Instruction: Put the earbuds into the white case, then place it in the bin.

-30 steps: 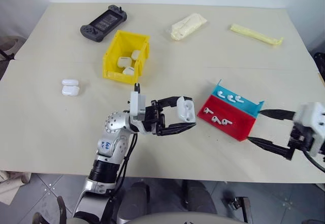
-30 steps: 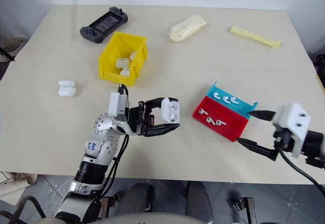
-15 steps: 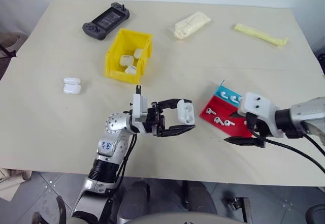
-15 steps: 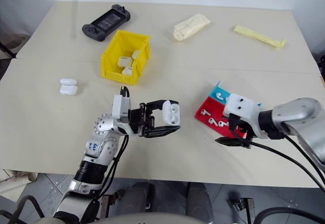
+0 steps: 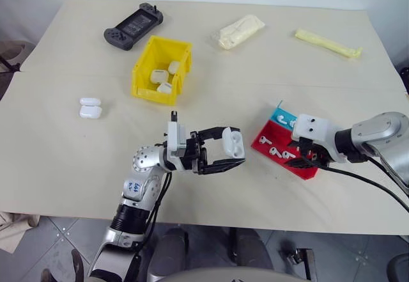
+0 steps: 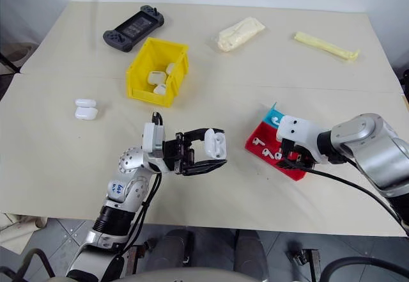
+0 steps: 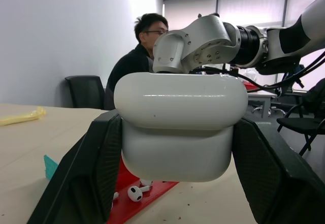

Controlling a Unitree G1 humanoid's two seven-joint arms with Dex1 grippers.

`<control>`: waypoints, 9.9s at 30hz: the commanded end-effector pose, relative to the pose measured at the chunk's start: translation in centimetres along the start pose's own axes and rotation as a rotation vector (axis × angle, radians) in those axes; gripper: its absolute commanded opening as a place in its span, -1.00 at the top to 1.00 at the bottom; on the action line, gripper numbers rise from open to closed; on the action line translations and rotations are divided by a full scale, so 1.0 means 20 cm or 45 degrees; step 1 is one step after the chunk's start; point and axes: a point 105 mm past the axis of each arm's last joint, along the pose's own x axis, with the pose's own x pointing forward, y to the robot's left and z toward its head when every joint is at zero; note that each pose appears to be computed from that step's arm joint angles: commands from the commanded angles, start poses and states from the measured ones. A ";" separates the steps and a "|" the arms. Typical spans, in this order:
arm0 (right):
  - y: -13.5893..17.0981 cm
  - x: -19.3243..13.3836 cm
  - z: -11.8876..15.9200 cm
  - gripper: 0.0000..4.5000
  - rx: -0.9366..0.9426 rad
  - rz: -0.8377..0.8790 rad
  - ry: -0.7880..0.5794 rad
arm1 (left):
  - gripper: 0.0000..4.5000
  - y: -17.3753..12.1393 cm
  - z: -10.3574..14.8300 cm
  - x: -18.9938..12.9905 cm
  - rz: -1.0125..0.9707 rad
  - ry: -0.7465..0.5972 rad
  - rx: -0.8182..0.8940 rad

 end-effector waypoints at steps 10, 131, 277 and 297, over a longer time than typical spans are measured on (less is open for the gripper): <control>-0.03 0.04 0.03 -0.28 -0.142 -0.003 0.032 | -0.25 -0.01 0.06 0.02 -0.015 -0.027 0.060; 0.30 -0.09 0.55 0.77 0.218 -0.010 -1.634 | -0.25 0.05 0.16 0.10 -0.201 -0.059 -0.124; -0.47 -0.01 -0.09 -0.26 0.091 -0.158 -0.027 | -0.25 0.04 0.06 0.01 -0.087 0.030 -0.030; -0.48 0.01 -0.10 0.03 0.092 -0.107 0.029 | -0.25 0.04 0.07 0.01 -0.081 0.034 -0.017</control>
